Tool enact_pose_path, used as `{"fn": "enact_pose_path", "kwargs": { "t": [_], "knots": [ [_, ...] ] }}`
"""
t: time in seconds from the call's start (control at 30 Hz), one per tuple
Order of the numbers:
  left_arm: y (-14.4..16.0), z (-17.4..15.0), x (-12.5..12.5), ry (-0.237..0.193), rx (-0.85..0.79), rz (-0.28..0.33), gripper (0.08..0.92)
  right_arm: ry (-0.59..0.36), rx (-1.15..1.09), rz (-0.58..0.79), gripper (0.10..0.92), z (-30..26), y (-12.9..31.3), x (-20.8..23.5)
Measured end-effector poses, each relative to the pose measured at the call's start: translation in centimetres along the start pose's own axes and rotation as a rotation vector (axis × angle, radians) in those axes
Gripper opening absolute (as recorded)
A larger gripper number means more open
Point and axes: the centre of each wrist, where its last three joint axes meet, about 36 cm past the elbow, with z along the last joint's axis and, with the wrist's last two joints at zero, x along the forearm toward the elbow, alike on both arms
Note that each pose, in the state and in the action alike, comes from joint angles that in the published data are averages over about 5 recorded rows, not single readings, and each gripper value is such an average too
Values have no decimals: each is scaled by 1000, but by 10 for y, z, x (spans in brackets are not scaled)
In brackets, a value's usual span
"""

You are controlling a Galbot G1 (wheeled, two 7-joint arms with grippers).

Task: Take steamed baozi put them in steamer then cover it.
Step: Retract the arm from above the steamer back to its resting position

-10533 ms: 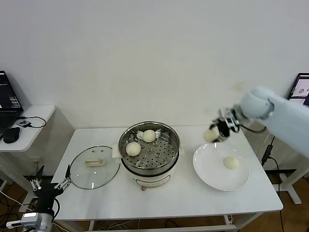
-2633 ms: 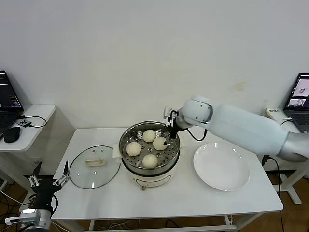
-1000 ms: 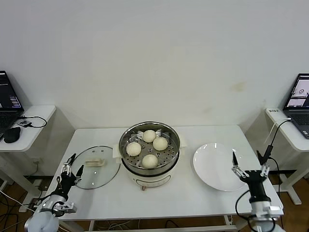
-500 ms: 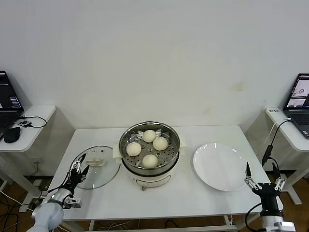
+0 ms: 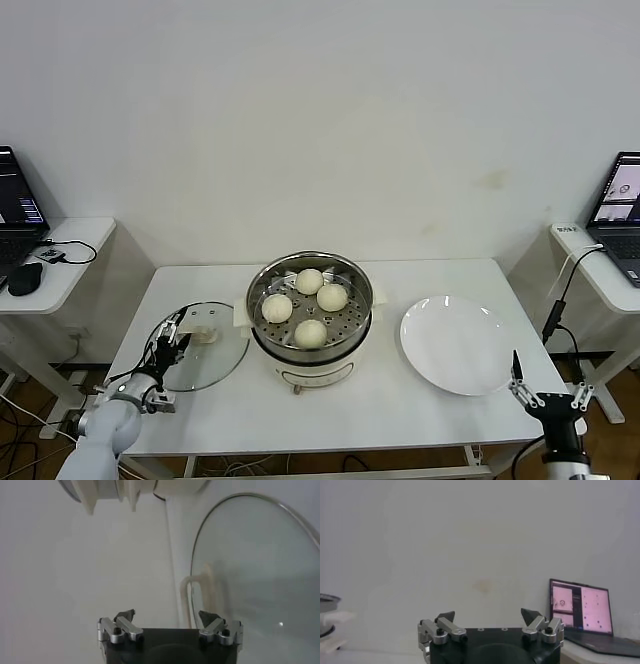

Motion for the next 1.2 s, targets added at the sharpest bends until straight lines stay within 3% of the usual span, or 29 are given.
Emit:
{"fn": "enact_pose_path", "kwargs": {
  "t": [0.33,0.43,0.83,1.2],
  "knots": [
    [6,6,-27,20,20,-4,822,6,3,-5,823,4,2,3],
    [5,6,-31,25,31,1,782,9,5,-8,823,5,2,4],
    [-4,6,-35,34,73,26,438,13,7,-16,823,7,4,6],
    [-6,7,-23,62,109,-26,146,9,12,-23,823,7,4,8]
  ]
}}
